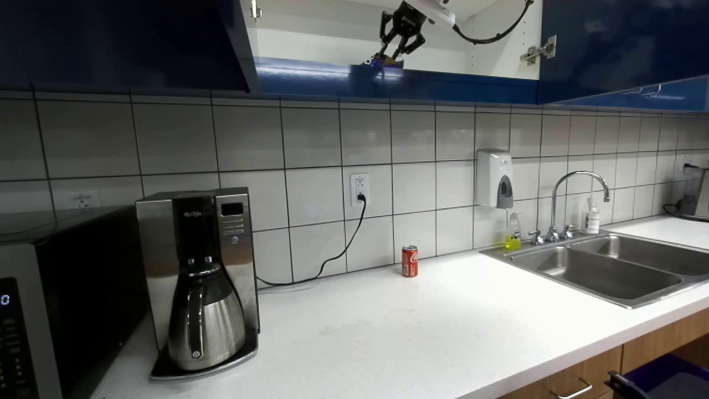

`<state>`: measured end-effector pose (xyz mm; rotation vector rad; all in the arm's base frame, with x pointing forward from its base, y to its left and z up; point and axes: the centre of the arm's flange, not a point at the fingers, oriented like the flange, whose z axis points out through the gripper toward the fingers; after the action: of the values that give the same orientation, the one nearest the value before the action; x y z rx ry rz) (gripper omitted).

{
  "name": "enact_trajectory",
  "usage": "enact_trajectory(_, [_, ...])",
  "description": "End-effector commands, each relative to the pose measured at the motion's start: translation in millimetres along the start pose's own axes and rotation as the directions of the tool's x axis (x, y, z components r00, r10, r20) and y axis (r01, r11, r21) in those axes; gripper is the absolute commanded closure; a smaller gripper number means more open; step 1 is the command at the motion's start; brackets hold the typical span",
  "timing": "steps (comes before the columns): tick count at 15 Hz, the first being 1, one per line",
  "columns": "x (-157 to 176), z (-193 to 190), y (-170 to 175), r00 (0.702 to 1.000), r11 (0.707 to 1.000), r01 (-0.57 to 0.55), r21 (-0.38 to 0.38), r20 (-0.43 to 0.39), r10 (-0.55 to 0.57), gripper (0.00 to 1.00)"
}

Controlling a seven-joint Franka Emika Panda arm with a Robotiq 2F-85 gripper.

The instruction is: Put the blue packet in the cabinet

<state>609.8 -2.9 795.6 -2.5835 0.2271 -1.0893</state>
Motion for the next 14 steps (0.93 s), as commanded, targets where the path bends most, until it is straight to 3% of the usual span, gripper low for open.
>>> enact_trajectory(1, [9.7,-12.4,-2.8,1.000,1.000,-0.025,-0.012,0.001,0.025,0.30])
enact_trajectory(5, [8.2,-20.6,-1.2,1.000,1.000,-0.028,-0.012,-0.011,0.027,0.01])
enact_trajectory(10, [2.9,-39.1,1.8,0.999,1.000,-0.022,-0.015,-0.034,0.022,0.00])
enact_trajectory(14, [-5.8,-64.2,3.1,1.000,0.997,0.004,-0.073,-0.017,-0.005,0.00])
